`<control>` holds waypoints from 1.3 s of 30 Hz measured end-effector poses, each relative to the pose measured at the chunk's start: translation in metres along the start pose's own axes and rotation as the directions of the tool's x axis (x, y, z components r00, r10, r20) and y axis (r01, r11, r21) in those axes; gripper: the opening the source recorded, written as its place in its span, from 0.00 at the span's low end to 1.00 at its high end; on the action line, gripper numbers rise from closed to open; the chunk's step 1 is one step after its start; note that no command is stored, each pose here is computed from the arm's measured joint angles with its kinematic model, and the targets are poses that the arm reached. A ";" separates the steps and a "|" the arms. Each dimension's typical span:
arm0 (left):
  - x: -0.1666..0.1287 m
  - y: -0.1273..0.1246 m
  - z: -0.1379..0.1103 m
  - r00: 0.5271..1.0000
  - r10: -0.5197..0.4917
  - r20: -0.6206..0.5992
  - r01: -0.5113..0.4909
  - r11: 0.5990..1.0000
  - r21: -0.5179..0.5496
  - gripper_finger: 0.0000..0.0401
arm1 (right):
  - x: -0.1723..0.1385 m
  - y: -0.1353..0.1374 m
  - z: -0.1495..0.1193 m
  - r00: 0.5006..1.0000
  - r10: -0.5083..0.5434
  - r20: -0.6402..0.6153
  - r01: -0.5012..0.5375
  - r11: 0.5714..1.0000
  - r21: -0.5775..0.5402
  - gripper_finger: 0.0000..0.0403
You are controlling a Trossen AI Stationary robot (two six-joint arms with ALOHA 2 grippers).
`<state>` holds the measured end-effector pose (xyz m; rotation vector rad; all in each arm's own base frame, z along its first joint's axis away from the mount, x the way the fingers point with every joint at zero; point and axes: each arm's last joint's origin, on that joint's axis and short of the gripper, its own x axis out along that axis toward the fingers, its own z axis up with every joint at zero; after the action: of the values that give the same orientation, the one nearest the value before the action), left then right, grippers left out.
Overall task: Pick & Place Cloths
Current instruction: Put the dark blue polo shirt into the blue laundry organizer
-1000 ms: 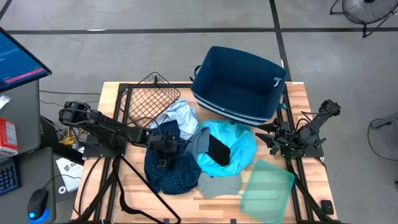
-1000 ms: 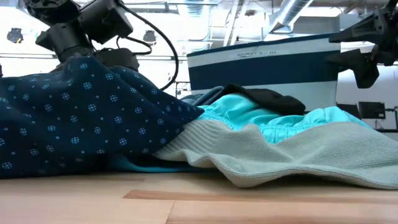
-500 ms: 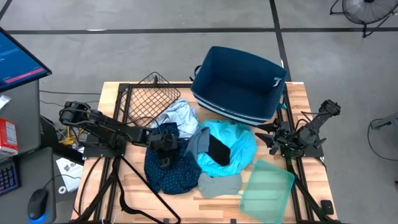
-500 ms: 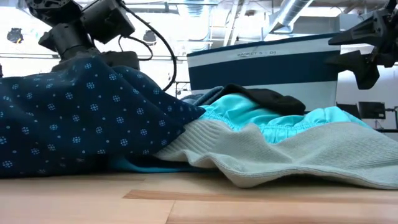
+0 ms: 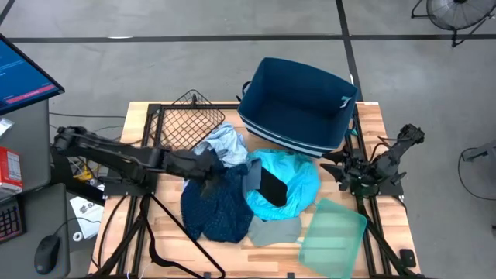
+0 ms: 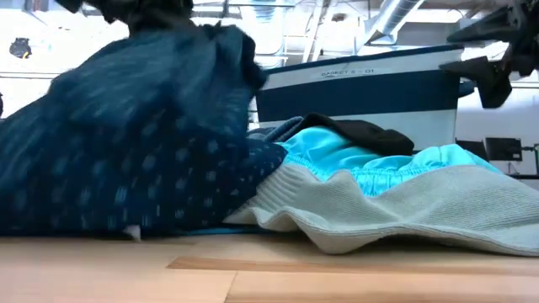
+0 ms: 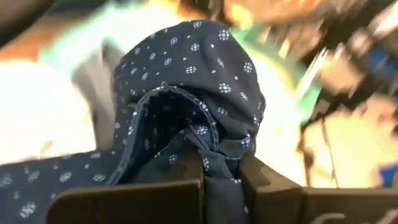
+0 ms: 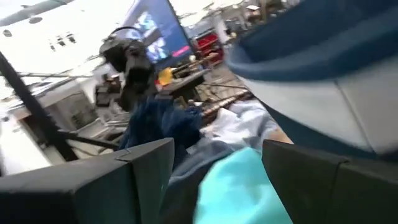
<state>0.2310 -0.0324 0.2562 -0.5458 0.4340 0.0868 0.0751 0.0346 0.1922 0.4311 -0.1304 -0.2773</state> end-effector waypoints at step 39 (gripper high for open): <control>-0.063 -0.076 0.149 0.512 -0.268 0.816 0.172 0.963 0.208 0.03 | 0.029 0.090 0.157 0.985 -0.093 0.146 0.155 0.848 -0.506 0.61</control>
<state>0.2448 -0.0178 0.4333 -0.3915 -0.6046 0.0713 0.0954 0.0432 0.3738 -0.1170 -0.1367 -0.4512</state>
